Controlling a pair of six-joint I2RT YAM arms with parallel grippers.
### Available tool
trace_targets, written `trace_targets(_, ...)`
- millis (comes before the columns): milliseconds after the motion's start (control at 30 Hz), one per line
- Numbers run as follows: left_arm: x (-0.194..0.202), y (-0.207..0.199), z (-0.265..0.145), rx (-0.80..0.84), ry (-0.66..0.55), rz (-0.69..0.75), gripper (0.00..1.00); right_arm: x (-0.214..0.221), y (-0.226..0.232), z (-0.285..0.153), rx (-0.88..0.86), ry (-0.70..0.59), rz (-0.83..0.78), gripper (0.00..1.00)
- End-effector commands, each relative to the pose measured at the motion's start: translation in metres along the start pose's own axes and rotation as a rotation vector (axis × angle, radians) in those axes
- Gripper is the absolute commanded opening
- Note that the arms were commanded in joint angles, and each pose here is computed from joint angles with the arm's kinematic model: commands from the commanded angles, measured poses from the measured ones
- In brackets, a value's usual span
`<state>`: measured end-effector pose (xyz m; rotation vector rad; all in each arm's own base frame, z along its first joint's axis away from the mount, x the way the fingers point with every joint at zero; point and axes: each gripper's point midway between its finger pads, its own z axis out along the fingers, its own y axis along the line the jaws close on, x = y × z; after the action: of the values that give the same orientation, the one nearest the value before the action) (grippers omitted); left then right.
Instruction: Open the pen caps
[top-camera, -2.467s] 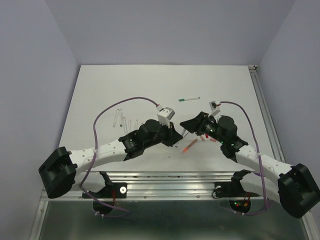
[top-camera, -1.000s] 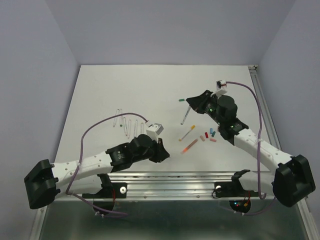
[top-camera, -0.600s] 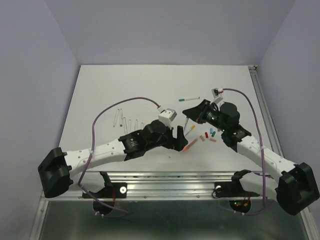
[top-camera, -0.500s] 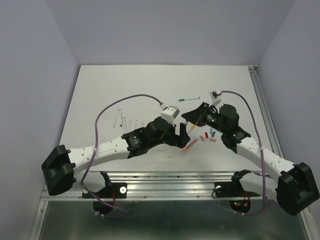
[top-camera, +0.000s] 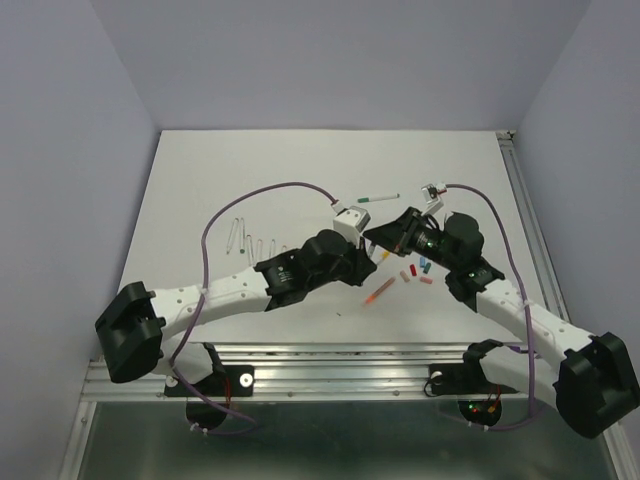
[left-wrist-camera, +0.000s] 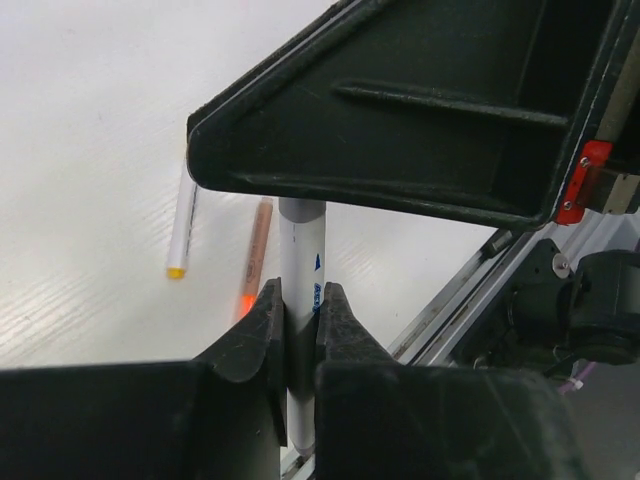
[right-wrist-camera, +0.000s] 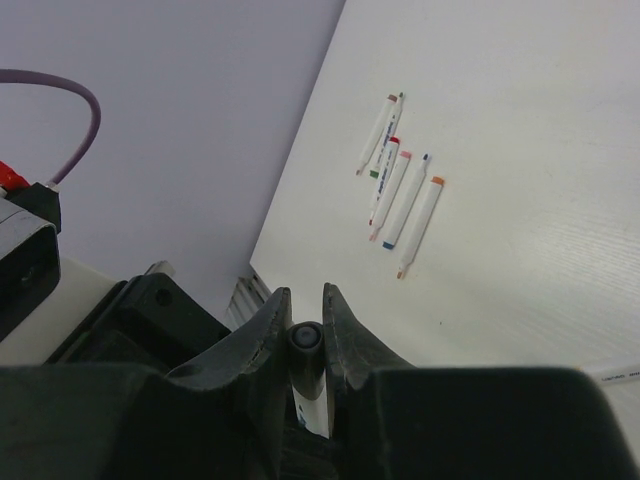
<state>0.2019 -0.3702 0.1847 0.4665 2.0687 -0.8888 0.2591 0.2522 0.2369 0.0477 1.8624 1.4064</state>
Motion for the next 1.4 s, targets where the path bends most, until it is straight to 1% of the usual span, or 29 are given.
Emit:
trace_targets(0,-0.024,-0.002,-0.006,-0.004,-0.068,-0.005,0.0,-0.009,0.019,-0.001,-0.079,-0.032,-0.029,0.01)
trace_targets(100,-0.026,-0.005,-0.012,0.028,-0.088,-0.013,0.0,-0.022,0.009,0.003,-0.019,-0.093,-0.055,0.01)
trace_targets(167,-0.015,-0.003,-0.015,0.04,-0.074,-0.033,0.0,-0.035,0.004,0.007,0.035,-0.128,-0.075,0.01)
trace_targets(200,-0.017,-0.005,-0.019,0.055,-0.091,-0.045,0.0,-0.047,-0.003,0.01,0.084,-0.174,-0.086,0.01)
trace_targets(267,0.001,-0.004,-0.022,0.087,-0.053,-0.058,0.0,-0.064,-0.002,0.013,0.118,-0.221,-0.124,0.01)
trace_targets(300,0.012,0.001,-0.026,0.088,-0.033,-0.068,0.0,-0.071,-0.013,0.016,0.173,-0.241,-0.146,0.01)
trace_targets(333,0.019,0.003,-0.028,0.087,-0.022,-0.078,0.0,-0.077,-0.014,0.018,0.184,-0.251,-0.158,0.01)
trace_targets(367,0.019,0.003,-0.033,0.092,-0.028,-0.102,0.0,-0.091,-0.011,0.02,0.187,-0.279,-0.168,0.01)
trace_targets(400,0.034,0.012,-0.035,0.076,-0.004,-0.117,0.0,-0.096,-0.013,0.021,0.194,-0.282,-0.176,0.01)
trace_targets(467,0.044,0.015,-0.04,0.081,0.006,-0.138,0.0,-0.11,-0.024,0.024,0.225,-0.299,-0.175,0.01)
trace_targets(500,0.053,0.019,-0.045,0.08,0.014,-0.163,0.0,-0.12,-0.022,0.025,0.226,-0.315,-0.182,0.01)
trace_targets(567,0.058,0.02,-0.051,0.087,0.012,-0.185,0.0,-0.131,-0.033,0.025,0.239,-0.318,-0.171,0.01)
trace_targets(600,0.067,0.026,-0.052,0.075,0.025,-0.198,0.0,-0.134,-0.036,0.025,0.239,-0.32,-0.164,0.01)
trace_targets(733,0.072,0.033,-0.057,0.05,0.021,-0.22,0.0,-0.132,-0.044,0.023,0.242,-0.305,-0.171,0.01)
trace_targets(767,0.07,0.039,-0.056,0.019,0.012,-0.224,0.0,-0.128,-0.045,0.022,0.243,-0.29,-0.18,0.01)
trace_targets(800,0.077,0.049,-0.056,-0.041,0.038,-0.221,0.0,-0.126,-0.046,0.019,0.253,-0.283,-0.18,0.01)
trace_targets(867,0.063,0.063,-0.054,-0.144,0.006,-0.22,0.0,-0.109,-0.067,0.011,0.326,-0.244,-0.174,0.01)
trace_targets(900,0.06,0.074,-0.052,-0.23,0.015,-0.208,0.0,-0.103,-0.082,0.0,0.406,-0.24,-0.161,0.01)
trace_targets(967,0.059,0.088,-0.049,-0.322,0.037,-0.197,0.0,-0.085,-0.111,-0.016,0.523,-0.222,-0.147,0.01)
trace_targets(1000,0.057,0.102,-0.045,-0.411,0.062,-0.183,0.0,-0.081,-0.123,-0.031,0.602,-0.238,-0.148,0.01)
trace_targets(1033,0.056,0.11,-0.044,-0.456,0.076,-0.175,0.0,-0.066,-0.139,-0.041,0.653,-0.212,-0.139,0.01)
trace_targets(1067,0.057,0.118,-0.041,-0.5,0.094,-0.173,0.0,-0.063,-0.147,-0.05,0.695,-0.22,-0.143,0.01)
trace_targets(1100,0.068,0.14,-0.039,-0.59,0.155,-0.168,0.0,-0.056,-0.158,-0.061,0.757,-0.209,-0.143,0.01)
trace_targets(1133,0.059,0.144,-0.035,-0.619,0.15,-0.171,0.0,-0.052,-0.161,-0.067,0.779,-0.209,-0.143,0.02)
trace_targets(1167,0.061,0.152,-0.034,-0.655,0.166,-0.172,0.0,-0.049,-0.166,-0.072,0.803,-0.204,-0.145,0.03)
trace_targets(1200,0.066,0.169,-0.033,-0.712,0.199,-0.174,0.0,-0.042,-0.176,-0.08,0.845,-0.191,-0.152,0.04)
trace_targets(1300,0.06,0.186,-0.027,-0.771,0.203,-0.19,0.0,-0.028,-0.194,-0.093,0.924,-0.152,-0.152,0.06)
trace_targets(1367,0.063,0.197,-0.025,-0.8,0.221,-0.201,0.0,-0.021,-0.202,-0.094,0.943,-0.125,-0.146,0.06)
